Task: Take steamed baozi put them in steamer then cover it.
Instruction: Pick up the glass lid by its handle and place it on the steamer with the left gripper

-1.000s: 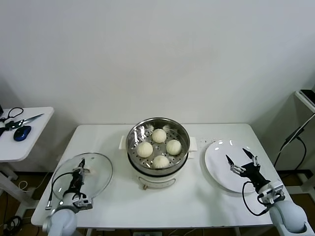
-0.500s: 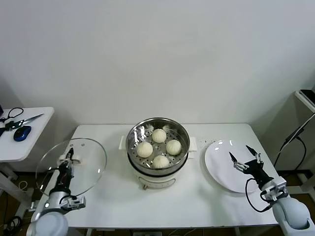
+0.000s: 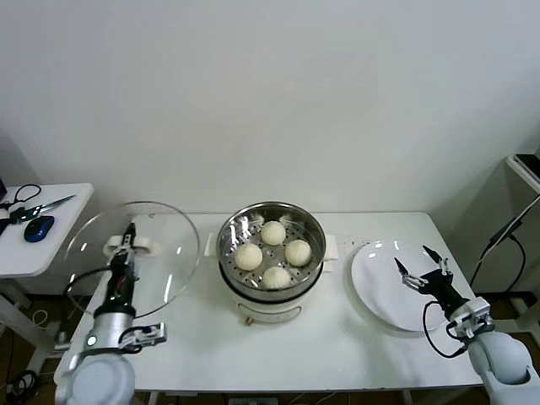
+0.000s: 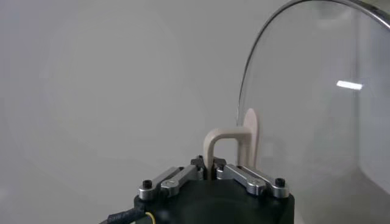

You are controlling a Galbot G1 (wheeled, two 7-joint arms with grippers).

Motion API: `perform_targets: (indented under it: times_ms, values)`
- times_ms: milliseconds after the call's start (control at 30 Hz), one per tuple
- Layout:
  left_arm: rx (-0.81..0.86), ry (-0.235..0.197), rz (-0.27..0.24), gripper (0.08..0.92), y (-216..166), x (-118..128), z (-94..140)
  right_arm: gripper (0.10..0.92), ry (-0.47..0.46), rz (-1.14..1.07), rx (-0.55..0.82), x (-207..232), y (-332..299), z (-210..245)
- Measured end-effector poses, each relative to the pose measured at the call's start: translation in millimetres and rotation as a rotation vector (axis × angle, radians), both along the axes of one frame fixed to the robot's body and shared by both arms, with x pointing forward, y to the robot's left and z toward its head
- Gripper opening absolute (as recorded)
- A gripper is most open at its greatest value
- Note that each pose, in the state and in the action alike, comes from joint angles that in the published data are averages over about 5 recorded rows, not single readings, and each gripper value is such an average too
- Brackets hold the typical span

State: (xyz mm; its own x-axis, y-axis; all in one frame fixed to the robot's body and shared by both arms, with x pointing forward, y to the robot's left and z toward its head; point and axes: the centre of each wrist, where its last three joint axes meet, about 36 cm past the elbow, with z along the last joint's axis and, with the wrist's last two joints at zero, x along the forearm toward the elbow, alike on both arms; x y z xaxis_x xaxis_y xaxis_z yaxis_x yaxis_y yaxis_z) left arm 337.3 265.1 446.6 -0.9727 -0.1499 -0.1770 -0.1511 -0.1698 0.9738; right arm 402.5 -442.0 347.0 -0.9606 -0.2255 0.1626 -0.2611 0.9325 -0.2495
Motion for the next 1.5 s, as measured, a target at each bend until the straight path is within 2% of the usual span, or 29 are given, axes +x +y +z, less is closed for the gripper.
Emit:
perform_targets:
  times_ms: [167, 333, 933, 1333, 1500]
  values:
    - [-0.024, 0.0, -0.035, 0.15, -42.1, 16.3, 16.2, 0.823, 0.007, -0.005, -0.002, -0.6, -5.3, -4.7]
    - [-0.063, 0.017, -0.068, 0.15, -86.4, 32.7, 26.3, 0.823, 0.015, -0.015, -0.008, -3.6, -14.2, -8.5]
    - [-0.168, 0.11, -0.171, 0.15, -229.9, 64.7, 14.6, 0.823, 0.025, -0.047, -0.01, -18.3, -33.3, -18.6]
    - [-0.158, 0.176, -0.161, 0.15, -261.0, 83.4, -8.1, 0.823, 0.023, -0.045, -0.006, -16.2, -32.1, -20.7]
    - [-0.155, 0.183, -0.15, 0.15, -264.5, 90.3, -14.4, 0.823, 0.022, -0.038, -0.006, -14.1, -29.0, -21.8]
